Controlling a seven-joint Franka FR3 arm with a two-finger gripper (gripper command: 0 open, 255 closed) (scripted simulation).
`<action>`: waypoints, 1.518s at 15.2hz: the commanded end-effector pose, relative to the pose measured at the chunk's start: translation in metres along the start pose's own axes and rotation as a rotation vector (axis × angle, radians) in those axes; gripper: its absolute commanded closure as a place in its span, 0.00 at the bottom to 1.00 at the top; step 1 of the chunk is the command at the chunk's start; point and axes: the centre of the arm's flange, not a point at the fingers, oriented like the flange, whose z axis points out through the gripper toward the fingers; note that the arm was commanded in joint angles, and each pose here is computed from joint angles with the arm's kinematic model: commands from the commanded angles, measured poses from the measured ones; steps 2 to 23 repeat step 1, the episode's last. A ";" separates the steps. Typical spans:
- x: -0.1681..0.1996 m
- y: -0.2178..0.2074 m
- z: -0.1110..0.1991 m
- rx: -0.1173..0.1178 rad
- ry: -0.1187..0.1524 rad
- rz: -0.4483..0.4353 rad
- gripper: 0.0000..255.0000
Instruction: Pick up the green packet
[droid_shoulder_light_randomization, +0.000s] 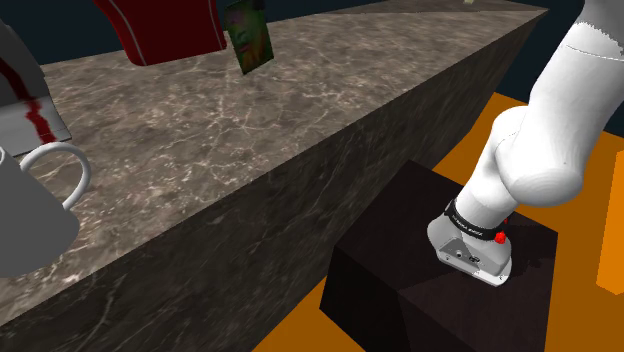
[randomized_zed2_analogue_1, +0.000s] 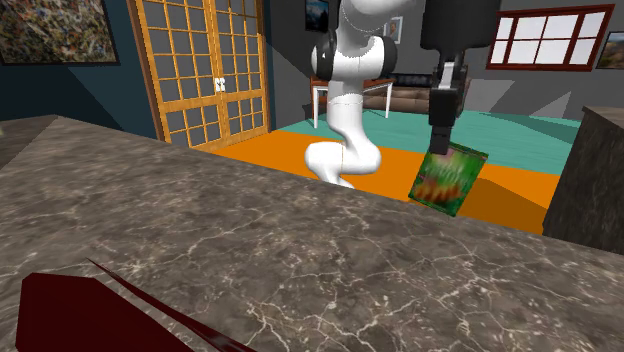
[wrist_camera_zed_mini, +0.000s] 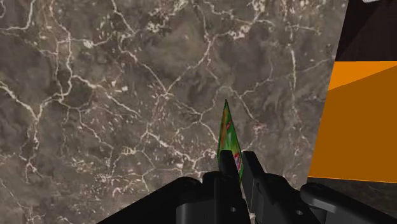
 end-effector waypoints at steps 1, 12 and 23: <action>-0.001 0.000 -0.003 0.000 0.000 0.000 1.00; -0.001 0.000 -0.003 0.000 0.000 0.000 1.00; -0.001 0.000 -0.003 0.000 0.000 0.000 1.00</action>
